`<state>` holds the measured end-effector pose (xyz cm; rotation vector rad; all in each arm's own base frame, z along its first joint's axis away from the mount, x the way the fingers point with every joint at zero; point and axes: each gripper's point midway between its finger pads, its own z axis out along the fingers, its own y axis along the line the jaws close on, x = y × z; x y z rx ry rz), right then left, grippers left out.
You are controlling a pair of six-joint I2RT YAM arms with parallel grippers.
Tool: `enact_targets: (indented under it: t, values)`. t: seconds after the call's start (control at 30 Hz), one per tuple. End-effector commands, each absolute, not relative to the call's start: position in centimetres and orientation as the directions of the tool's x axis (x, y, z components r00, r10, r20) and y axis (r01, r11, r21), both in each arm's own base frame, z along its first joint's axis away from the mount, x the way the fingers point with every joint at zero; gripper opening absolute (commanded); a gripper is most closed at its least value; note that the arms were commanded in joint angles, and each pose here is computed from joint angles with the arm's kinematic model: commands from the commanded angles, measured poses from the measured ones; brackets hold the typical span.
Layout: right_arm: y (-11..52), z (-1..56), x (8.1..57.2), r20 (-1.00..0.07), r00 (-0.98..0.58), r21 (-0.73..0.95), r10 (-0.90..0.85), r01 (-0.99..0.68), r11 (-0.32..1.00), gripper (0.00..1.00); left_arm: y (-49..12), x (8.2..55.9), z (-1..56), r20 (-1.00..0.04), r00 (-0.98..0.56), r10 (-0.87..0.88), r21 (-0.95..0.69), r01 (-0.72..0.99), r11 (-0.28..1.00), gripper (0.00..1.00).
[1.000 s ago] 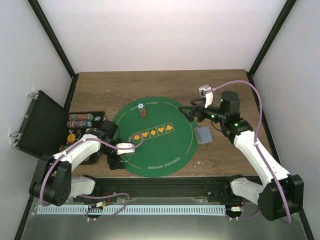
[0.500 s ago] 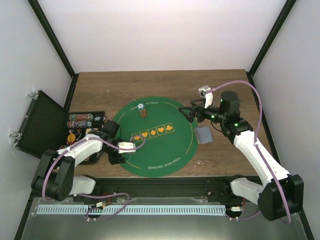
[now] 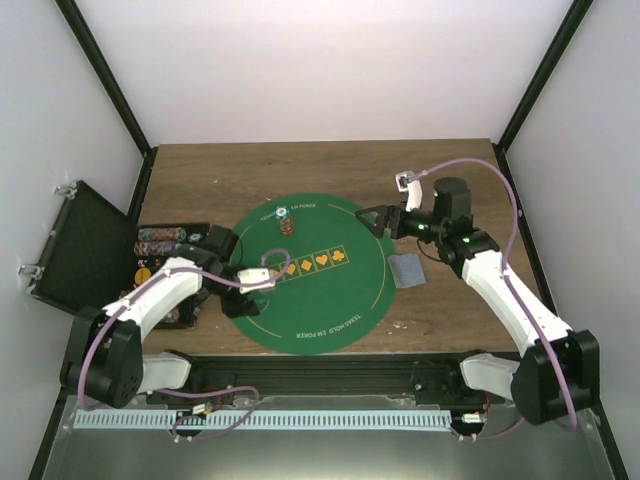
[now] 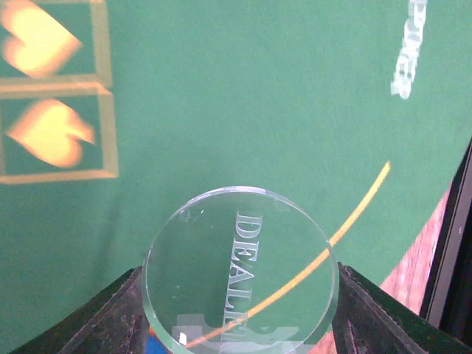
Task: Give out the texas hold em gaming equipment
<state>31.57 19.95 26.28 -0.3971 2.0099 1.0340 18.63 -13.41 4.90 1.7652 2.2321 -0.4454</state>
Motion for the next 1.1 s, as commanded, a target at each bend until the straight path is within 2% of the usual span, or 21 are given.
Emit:
enact_targets:
  t: [0.0, 0.07, 0.17, 0.33, 0.53, 0.87, 1.0, 1.07]
  values:
    - [22.8, 26.7, 30.8, -0.591, -0.794, 0.761, 0.144, -0.489, 0.426, 0.95, -15.7, 21.6, 11.8, -0.506, -0.313, 0.804, -0.089, 0.946, 0.312, 0.32]
    - [24.4, 27.1, 30.5, -0.562, -0.814, 0.797, 0.145, -0.486, 0.358, 0.9, -16.3, 22.6, 14.6, -0.539, -0.339, 0.771, -0.084, 0.932, 0.352, 0.32]
    - [27.9, 26.7, 30.6, -0.571, -0.813, 0.785, 0.113, -0.501, 0.365, 0.88, -17.0, 23.9, 18.2, -0.587, -0.363, 0.723, -0.07, 0.913, 0.402, 0.32]
    - [35.1, 25.3, 29.2, -0.507, -0.86, 0.829, -0.053, -0.503, 0.246, 0.76, -17.1, 25.7, 21.2, -0.614, -0.367, 0.698, -0.007, 0.888, 0.46, 0.3]
    - [39.1, 25.6, 28.9, -0.487, -0.869, 0.858, -0.093, -0.495, 0.133, 0.66, -16.6, 26.6, 21.4, -0.606, -0.359, 0.71, 0.049, 0.874, 0.484, 0.3]
    - [42.0, 24.0, 28.6, -0.452, -0.879, 0.878, -0.151, -0.469, 0.101, 0.52, -17.1, 27.4, 21.3, -0.624, -0.36, 0.693, 0.044, 0.87, 0.491, 0.3]
    - [43.1, 23.8, 28.2, -0.442, -0.878, 0.883, -0.181, -0.462, 0.084, 0.42, -17.2, 27.8, 21.3, -0.63, -0.361, 0.687, 0.046, 0.866, 0.497, 0.3]
    - [43.4, 23.7, 27.9, -0.438, -0.877, 0.886, -0.197, -0.458, 0.071, 0.32, -17.3, 27.9, 21.2, -0.631, -0.361, 0.686, 0.049, 0.865, 0.5, 0.3]
